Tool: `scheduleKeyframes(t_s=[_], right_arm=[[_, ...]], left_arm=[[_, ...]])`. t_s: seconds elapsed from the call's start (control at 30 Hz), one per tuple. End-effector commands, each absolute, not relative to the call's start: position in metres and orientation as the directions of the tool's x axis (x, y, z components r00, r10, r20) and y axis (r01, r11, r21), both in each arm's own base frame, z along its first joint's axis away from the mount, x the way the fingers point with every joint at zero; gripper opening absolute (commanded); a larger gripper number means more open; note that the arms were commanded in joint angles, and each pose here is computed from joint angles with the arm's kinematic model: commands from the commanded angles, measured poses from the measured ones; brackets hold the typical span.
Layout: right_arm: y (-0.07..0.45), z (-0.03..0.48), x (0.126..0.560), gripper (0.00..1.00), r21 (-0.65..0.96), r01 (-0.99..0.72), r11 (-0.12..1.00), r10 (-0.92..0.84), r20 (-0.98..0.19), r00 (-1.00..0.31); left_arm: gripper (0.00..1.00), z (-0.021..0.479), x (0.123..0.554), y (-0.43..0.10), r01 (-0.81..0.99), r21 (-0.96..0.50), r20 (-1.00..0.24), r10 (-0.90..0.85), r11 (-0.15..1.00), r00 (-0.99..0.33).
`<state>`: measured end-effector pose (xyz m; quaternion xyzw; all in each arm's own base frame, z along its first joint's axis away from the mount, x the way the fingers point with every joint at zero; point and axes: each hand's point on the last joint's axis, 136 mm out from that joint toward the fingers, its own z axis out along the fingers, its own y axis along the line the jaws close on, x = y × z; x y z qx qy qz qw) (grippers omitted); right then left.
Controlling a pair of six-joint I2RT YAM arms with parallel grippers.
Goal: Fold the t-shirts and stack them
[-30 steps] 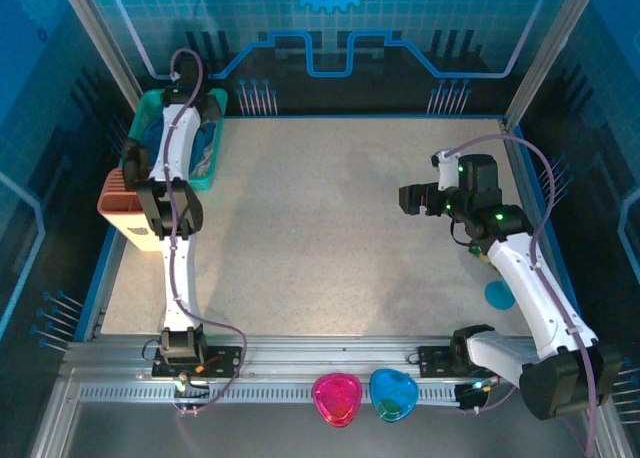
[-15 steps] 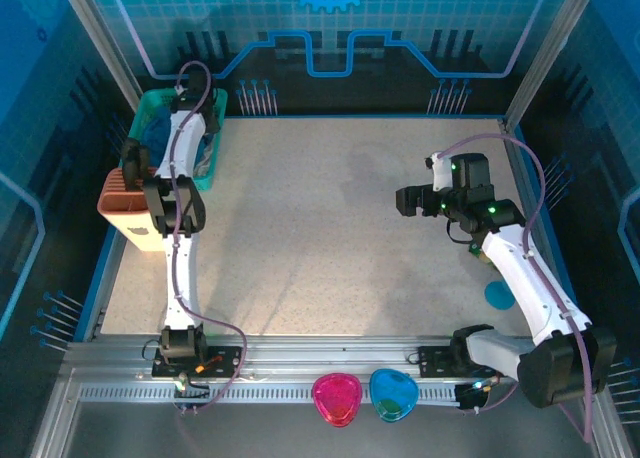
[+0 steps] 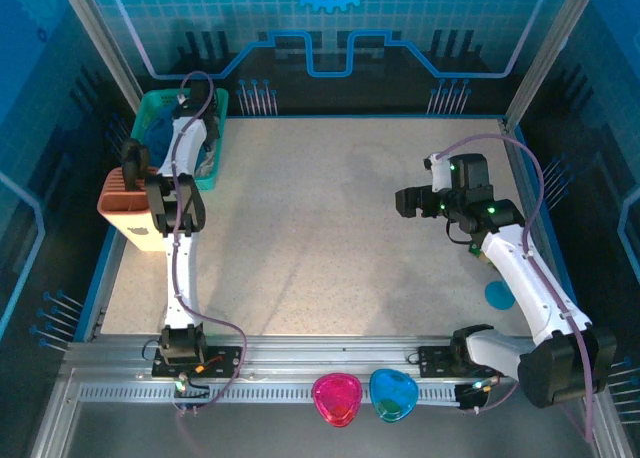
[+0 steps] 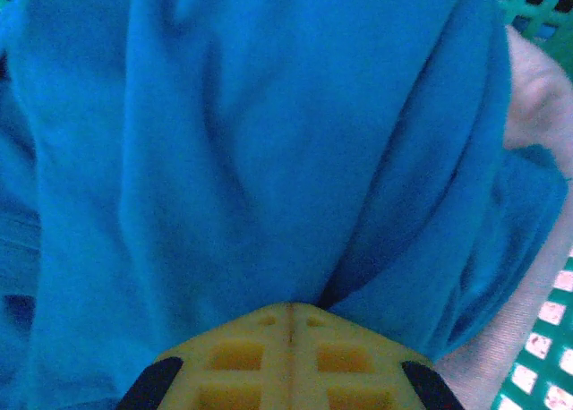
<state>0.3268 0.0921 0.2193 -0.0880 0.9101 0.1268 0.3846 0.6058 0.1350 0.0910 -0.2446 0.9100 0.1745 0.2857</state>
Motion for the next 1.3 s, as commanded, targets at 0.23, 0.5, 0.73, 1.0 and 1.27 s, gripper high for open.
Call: scheduleKeyframes(t_s=[0.23, 0.5, 0.73, 1.0, 1.27], right_arm=[[0.102, 0.231, 0.316, 0.96, 0.177, -0.310, 0.934, -0.079, -0.744, -0.664], [0.102, 0.244, 0.305, 0.97, 0.177, -0.326, 0.929, -0.066, -0.786, -0.615], [0.102, 0.256, 0.297, 0.97, 0.187, -0.333, 0.924, -0.046, -0.811, -0.583], [0.106, 0.258, 0.295, 0.99, 0.207, -0.348, 0.914, -0.039, -0.811, -0.584], [0.105, 0.256, 0.295, 1.00, 0.202, -0.343, 0.917, -0.044, -0.805, -0.592]], left_arm=[[0.00, 0.275, 0.589, 0.100, -0.487, 0.019, -0.800, -0.279, 0.873, -0.531], [0.00, 0.377, 0.523, 0.027, -0.334, -0.101, -0.830, -0.264, 0.937, -0.491], [0.00, 0.407, 0.477, -0.022, -0.259, -0.034, -0.840, -0.168, 0.965, -0.516], [0.66, 0.341, 0.507, -0.011, -0.333, 0.079, -0.770, -0.154, 0.940, -0.619], [1.00, 0.257, 0.555, 0.024, -0.439, 0.115, -0.702, -0.240, 0.891, -0.671]])
